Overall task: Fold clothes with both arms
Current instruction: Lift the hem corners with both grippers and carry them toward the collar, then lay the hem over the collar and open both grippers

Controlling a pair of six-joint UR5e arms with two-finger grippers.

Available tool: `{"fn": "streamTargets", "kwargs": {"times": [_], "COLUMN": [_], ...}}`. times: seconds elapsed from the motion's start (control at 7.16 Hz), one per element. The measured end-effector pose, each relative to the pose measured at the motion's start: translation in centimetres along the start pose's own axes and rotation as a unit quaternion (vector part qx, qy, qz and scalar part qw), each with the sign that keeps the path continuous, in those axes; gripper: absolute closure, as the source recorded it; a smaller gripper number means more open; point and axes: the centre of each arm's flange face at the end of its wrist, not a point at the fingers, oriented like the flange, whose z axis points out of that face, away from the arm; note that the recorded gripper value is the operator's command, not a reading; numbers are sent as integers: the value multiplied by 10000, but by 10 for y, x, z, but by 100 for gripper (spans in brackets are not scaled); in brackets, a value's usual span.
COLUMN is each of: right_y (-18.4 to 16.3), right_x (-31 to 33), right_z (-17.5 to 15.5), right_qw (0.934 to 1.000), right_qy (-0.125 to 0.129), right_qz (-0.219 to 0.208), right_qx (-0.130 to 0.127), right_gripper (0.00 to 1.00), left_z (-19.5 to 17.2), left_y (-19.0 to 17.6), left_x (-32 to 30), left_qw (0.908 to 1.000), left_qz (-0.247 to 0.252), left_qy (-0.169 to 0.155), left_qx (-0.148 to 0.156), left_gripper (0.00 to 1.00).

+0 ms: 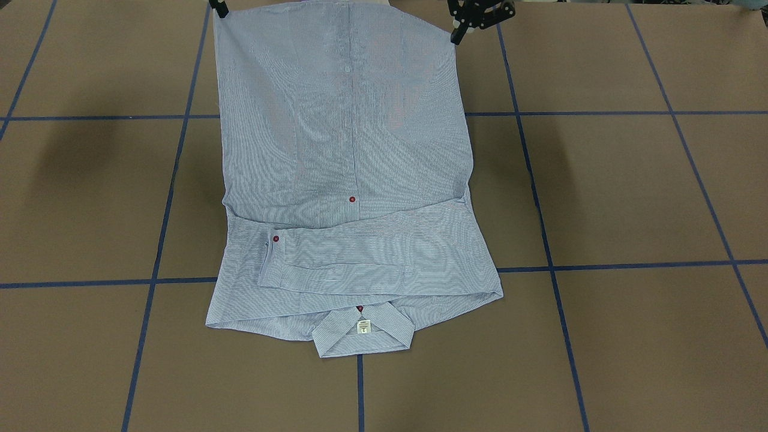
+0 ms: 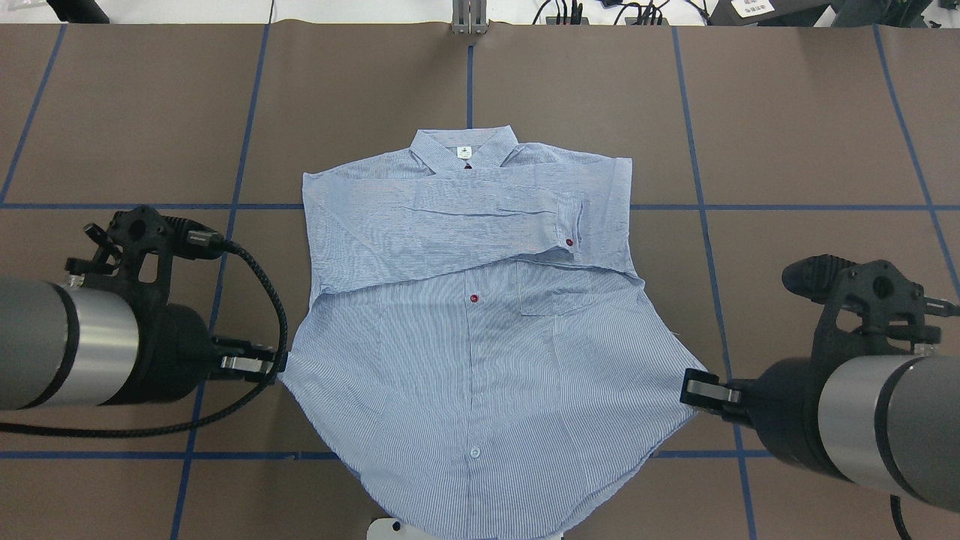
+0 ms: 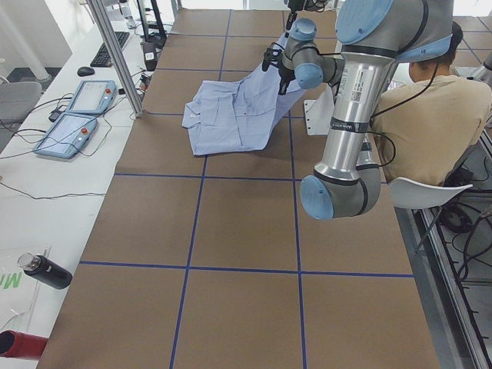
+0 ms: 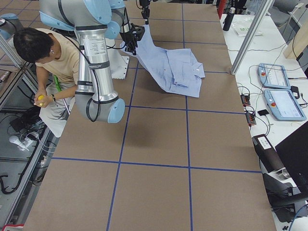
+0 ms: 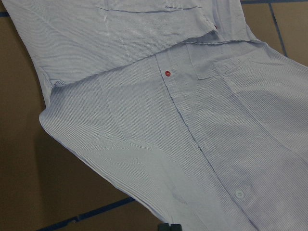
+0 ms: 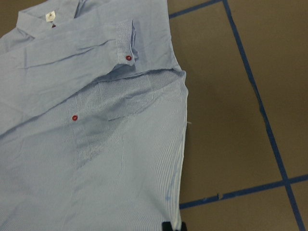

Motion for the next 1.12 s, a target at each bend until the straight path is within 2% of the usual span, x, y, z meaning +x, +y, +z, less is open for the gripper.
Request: {"fn": "streamTargets", "kwargs": {"times": [0.28,0.42,0.56,0.7,0.84,1.12], "right_y": [-55,-89,-122,-152,-174,-201], "right_x": [-30,-48,-61,-70,-80,-104], "right_z": [35,59,83,101,115,155], "right_qw": [9965,9926,9887,9852,9828,9814], "right_qy": [205,185,60,-36,-13,253], "right_qz": [75,74,93,69,9,-45], "right_qx": [801,1201,1493,1713,1844,1900], "right_gripper": [100,100,100,100,100,100], "left_z": [39,43,44,52,73,146], "left_y": [-77,-115,-147,-177,-201,-237], "left_x": [-23,-39,-52,-58,-64,-91], "left_qw": [9943,9900,9852,9783,9712,9637], "left_qz": [-258,-255,-247,-255,-264,-262], "left_qy": [-726,-917,-1065,-1256,-1454,-1648], "left_qx": [739,1038,1321,1630,1871,2084], "left_gripper": [100,100,100,100,100,100]}}
